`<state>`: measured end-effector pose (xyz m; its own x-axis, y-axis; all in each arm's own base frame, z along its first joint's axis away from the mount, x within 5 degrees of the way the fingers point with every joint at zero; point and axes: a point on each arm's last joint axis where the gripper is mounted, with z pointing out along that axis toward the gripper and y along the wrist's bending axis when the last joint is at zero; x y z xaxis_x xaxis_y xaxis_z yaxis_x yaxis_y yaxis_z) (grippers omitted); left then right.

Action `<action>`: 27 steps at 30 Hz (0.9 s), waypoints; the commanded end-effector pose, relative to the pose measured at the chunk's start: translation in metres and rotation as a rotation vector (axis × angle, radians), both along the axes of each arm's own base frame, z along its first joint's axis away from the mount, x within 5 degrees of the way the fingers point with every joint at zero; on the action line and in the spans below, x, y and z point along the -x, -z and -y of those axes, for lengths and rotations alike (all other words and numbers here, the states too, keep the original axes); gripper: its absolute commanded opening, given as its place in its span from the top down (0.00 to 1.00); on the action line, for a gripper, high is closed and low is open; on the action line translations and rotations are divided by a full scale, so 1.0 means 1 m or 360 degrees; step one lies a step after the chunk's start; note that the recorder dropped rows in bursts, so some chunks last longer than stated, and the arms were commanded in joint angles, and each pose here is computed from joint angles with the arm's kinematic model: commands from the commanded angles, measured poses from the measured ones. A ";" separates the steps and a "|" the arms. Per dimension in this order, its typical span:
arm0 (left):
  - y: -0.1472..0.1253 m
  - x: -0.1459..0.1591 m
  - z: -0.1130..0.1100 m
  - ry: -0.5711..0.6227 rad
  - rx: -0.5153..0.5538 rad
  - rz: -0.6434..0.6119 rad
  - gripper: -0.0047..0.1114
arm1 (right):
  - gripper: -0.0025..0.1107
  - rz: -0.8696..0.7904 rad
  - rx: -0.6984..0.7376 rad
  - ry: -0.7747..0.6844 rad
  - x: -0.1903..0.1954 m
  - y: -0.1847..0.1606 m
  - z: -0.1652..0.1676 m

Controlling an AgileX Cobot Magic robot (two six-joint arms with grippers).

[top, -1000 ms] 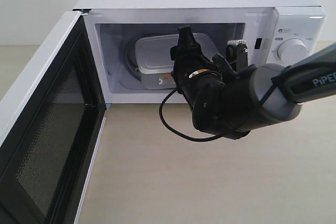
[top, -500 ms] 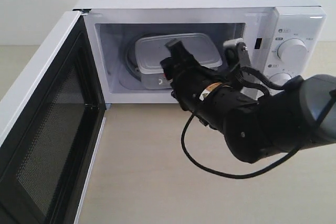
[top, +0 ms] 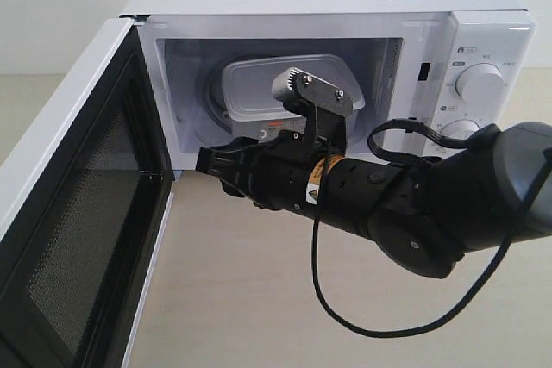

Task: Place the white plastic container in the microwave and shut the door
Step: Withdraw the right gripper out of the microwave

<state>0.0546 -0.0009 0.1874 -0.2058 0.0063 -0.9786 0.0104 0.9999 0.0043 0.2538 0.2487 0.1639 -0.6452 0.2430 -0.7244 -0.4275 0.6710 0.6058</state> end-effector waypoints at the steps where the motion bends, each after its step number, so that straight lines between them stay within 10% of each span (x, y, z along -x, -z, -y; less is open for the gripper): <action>1: 0.001 0.000 0.000 -0.0009 0.0014 -0.0002 0.92 | 0.93 0.0042 0.0163 -0.0058 0.003 0.003 0.003; 10: 0.001 0.000 0.000 -0.0009 0.0014 -0.0002 0.92 | 0.98 0.0326 0.0592 -0.0161 0.000 0.009 0.008; 27: 0.001 0.000 0.000 -0.0009 0.0014 -0.0002 0.92 | 0.98 0.0596 0.0722 0.0227 -0.025 0.031 0.020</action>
